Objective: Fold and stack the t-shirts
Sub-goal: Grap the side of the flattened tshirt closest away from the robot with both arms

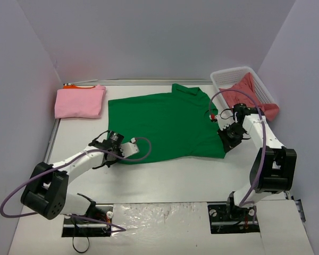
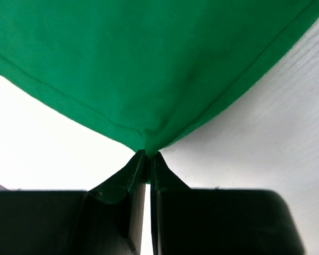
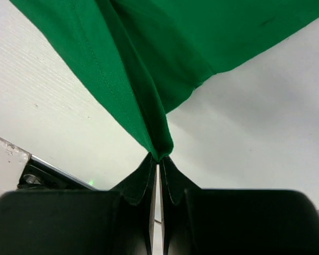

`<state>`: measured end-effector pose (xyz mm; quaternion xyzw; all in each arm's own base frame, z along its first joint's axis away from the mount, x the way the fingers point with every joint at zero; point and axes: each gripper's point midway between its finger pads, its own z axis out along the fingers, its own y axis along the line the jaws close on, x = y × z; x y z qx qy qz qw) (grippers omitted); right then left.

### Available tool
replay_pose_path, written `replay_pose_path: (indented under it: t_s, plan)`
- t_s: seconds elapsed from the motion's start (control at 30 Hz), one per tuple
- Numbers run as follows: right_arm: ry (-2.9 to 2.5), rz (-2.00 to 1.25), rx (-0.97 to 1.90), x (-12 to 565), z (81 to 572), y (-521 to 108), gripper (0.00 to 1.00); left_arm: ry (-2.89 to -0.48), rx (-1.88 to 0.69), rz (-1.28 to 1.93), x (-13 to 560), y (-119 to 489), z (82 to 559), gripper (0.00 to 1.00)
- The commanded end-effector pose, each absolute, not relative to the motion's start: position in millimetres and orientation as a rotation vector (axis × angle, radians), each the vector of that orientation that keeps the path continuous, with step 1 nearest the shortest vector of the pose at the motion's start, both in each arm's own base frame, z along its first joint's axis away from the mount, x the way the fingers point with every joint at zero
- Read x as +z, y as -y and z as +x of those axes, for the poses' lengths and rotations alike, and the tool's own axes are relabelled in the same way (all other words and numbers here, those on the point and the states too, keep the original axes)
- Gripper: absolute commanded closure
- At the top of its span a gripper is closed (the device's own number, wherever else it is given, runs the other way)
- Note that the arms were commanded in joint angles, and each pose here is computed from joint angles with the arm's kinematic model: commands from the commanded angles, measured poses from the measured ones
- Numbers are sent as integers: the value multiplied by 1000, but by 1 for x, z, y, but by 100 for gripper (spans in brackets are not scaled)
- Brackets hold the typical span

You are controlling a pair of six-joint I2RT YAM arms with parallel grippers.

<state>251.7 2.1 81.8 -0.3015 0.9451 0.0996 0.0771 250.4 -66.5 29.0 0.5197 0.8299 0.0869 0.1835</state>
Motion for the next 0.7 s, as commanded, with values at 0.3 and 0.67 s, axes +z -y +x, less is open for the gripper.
replay_pose_path:
  t_s: [0.3,0.67]
  plan:
    - [-2633,-856,244,157,268,-10,100,-2238,227,1333,95,82,280,98]
    - [-2562,-805,215,185,315,-10,100,-2249,151,1040,156,63,315,98]
